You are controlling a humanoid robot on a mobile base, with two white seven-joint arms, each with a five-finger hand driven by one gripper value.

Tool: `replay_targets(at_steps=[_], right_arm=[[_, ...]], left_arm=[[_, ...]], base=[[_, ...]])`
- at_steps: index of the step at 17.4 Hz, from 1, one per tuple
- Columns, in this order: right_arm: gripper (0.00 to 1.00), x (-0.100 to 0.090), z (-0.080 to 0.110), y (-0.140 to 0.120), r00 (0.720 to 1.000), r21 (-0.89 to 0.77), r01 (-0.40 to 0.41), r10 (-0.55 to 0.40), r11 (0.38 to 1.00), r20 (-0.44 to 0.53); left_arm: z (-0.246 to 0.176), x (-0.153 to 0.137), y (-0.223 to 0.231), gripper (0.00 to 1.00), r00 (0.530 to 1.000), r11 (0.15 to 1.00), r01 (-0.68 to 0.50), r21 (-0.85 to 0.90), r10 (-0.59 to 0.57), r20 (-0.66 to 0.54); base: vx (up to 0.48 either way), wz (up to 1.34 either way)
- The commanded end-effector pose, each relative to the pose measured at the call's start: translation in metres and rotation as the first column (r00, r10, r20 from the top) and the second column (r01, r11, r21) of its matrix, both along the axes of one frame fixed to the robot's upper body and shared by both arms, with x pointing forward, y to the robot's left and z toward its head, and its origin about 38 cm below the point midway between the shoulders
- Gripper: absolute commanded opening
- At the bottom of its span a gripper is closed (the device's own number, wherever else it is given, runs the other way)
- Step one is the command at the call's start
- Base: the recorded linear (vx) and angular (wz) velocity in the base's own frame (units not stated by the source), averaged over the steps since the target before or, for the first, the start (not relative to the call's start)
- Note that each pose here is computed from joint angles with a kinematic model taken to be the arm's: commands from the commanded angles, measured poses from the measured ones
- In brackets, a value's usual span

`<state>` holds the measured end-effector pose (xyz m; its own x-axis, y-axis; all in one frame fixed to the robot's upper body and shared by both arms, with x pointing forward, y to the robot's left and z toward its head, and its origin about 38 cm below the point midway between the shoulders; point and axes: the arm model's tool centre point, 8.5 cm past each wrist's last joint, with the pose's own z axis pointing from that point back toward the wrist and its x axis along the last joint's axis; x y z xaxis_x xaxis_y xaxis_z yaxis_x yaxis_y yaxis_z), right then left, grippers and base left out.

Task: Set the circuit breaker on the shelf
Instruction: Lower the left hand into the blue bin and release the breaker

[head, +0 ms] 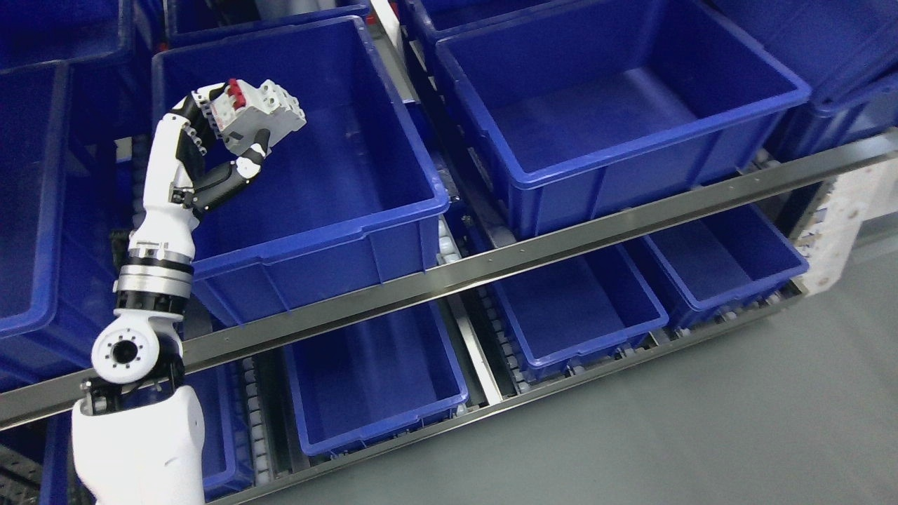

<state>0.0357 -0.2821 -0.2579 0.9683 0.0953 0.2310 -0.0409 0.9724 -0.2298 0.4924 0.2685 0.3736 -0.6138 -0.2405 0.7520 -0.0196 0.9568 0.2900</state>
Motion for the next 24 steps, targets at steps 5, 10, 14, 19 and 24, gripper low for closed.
replay_targets(at_steps=[5, 10, 14, 19, 24], right_arm=[[1.0, -0.017, -0.001, -0.011, 0.986, -0.029, -0.006, 0.001, 1.0, -0.166], [1.0, -0.017, -0.001, -0.011, 0.986, -0.029, -0.006, 0.001, 1.0, -0.166], [1.0, -0.017, -0.001, -0.011, 0.986, -0.029, -0.006, 0.001, 1.0, -0.166], [1.0, -0.017, -0.001, -0.011, 0.986, -0.029, -0.006, 0.001, 1.0, -0.166], [1.0, -0.017, -0.001, -0.011, 0.986, -0.029, -0.006, 0.001, 1.0, -0.166]], left_arm=[[0.01, 0.085, 0.023, 0.09, 0.949, 0.906, -0.007, 0.423, 0.139, -0.283], [0.007, 0.122, 0.009, 0.09, 0.887, 0.861, 0.072, 0.504, 0.175, -0.426], [-0.04, 0.131, -0.003, 0.1, 0.819, 0.813, 0.151, 0.562, 0.216, -0.532], [-0.072, 0.132, 0.006, 0.1, 0.766, 0.794, 0.182, 0.58, 0.255, -0.59], [-0.067, 0.132, 0.014, 0.12, 0.767, 0.792, 0.169, 0.587, 0.269, -0.583]], base=[[0.14, 0.34], [0.177, 0.11], [0.153, -0.08], [0.118, -0.1], [0.08, -0.11]])
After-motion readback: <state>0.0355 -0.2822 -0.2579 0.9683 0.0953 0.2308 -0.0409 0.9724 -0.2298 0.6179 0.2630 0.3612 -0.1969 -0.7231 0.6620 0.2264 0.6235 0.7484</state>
